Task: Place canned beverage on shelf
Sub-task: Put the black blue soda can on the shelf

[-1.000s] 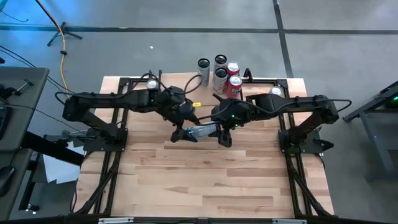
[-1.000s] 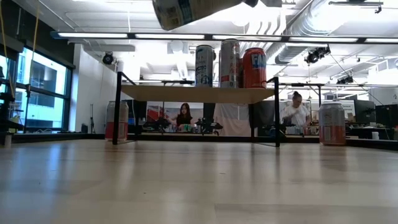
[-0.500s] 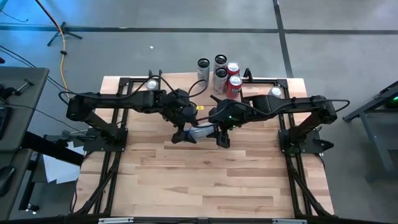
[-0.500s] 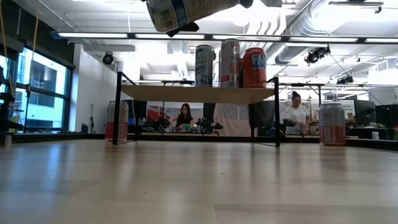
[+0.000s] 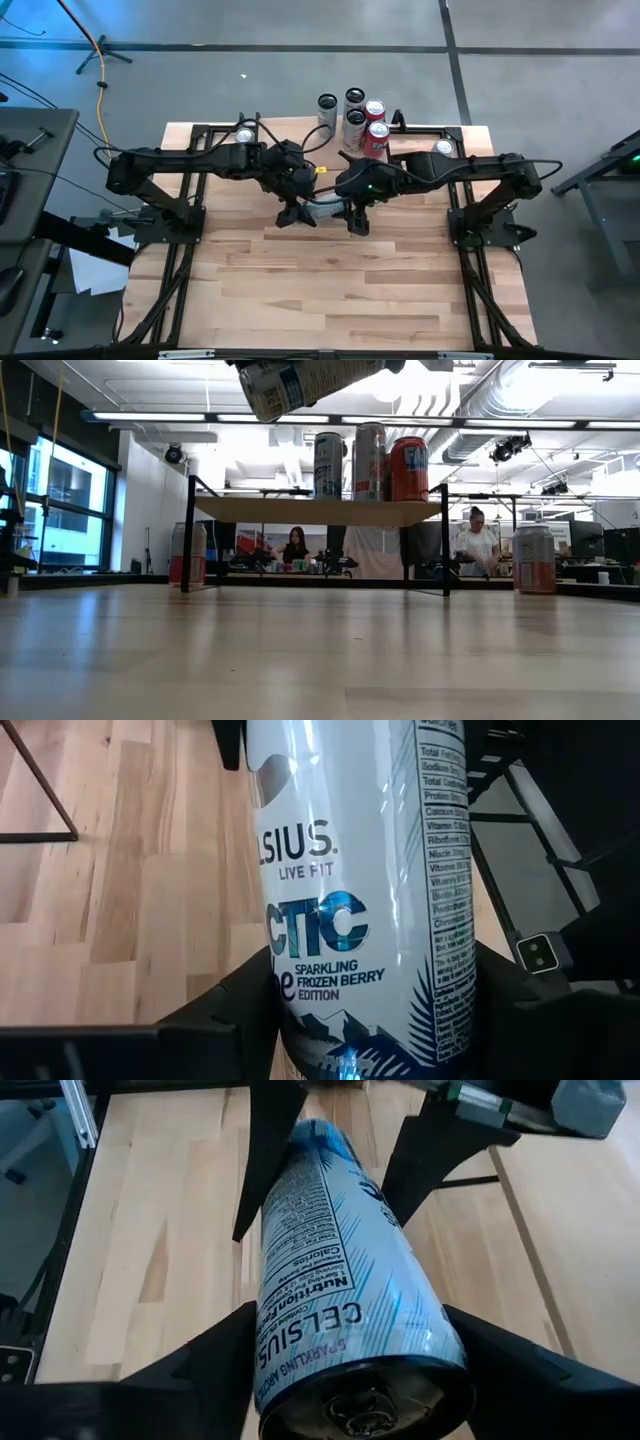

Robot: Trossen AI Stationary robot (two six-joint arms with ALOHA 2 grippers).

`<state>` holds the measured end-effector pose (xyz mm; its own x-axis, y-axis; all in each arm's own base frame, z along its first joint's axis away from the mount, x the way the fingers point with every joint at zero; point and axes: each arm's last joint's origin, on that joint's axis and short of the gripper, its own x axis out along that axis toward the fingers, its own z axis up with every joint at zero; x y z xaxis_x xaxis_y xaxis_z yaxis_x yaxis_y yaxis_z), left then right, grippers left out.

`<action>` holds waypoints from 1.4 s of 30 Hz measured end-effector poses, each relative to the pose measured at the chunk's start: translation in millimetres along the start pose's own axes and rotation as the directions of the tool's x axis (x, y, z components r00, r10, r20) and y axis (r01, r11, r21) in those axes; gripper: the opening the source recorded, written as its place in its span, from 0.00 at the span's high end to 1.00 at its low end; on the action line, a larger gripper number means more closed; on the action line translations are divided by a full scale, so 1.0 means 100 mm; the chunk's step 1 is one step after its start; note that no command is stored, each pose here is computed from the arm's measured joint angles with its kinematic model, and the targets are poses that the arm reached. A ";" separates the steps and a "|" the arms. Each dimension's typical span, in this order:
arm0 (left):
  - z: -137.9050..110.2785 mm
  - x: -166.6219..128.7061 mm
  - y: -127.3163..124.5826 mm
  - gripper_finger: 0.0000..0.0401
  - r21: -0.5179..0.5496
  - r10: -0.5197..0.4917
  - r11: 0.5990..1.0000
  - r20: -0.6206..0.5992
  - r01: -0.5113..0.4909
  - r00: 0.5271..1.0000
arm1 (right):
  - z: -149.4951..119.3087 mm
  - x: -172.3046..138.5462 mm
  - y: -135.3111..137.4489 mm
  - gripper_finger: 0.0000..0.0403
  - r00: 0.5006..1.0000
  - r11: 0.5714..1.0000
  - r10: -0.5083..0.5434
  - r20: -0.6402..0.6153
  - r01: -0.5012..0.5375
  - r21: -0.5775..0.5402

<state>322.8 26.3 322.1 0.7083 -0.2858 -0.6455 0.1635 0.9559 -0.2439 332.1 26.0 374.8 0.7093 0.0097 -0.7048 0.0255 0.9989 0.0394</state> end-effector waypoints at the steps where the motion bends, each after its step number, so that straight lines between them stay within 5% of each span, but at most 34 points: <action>1: 0.00 0.00 0.01 0.54 -0.004 0.000 1.000 -0.001 0.000 1.000 | 0.01 0.00 0.00 0.29 1.000 1.000 -0.001 0.006 0.001 0.001; 5: -0.06 -0.04 0.08 0.54 -0.044 0.027 0.999 -0.052 -0.029 0.998 | 0.02 -0.04 -0.03 0.18 0.999 0.998 -0.045 0.032 0.043 0.039; 12: -0.20 -0.36 0.22 0.54 -0.133 0.091 0.985 -0.133 -0.109 0.987 | 0.00 -0.40 -0.15 0.16 0.971 0.971 -0.221 0.089 0.211 0.113; 16: -0.16 -0.68 0.18 0.54 -0.127 0.140 0.981 -0.033 -0.143 0.990 | -0.03 -0.64 -0.21 0.16 0.946 0.943 -0.300 0.119 0.276 0.186; 20: -0.22 -0.91 0.10 0.54 -0.135 0.234 0.968 0.190 -0.211 0.953 | -0.09 -0.78 -0.23 0.15 0.924 0.917 -0.358 0.133 0.320 0.239; 25: -0.63 -0.95 0.07 0.54 -0.264 0.365 0.926 0.454 -0.269 0.813 | -0.26 -0.64 -0.25 0.15 0.923 0.898 -0.370 0.104 0.327 0.294; 31: -1.10 -0.74 0.16 0.54 -0.409 0.569 0.819 0.672 -0.403 0.475 | -0.42 -0.28 -0.25 0.15 0.922 0.886 -0.364 0.135 0.299 0.354; 33: -1.23 -0.64 0.22 0.54 -0.438 0.637 0.759 0.655 -0.482 0.408 | -0.41 -0.22 -0.25 0.15 0.913 0.885 -0.360 0.189 0.271 0.377; 37: -1.39 -0.44 0.34 0.54 -0.483 0.725 0.675 0.576 -0.558 0.377 | -0.32 -0.16 -0.25 0.15 0.875 0.871 -0.360 0.324 0.191 0.452; 42: -1.36 -0.29 0.41 0.52 -0.486 0.731 0.667 0.574 -0.564 0.369 | -0.20 -0.05 -0.28 0.15 0.838 0.860 -0.375 0.396 0.155 0.486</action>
<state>215.0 64.4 232.5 0.7751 0.6319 -0.0006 -0.6248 0.7662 -0.1504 313.3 -1.4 363.1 0.8637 -0.3848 -0.3254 0.4747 0.8381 0.2689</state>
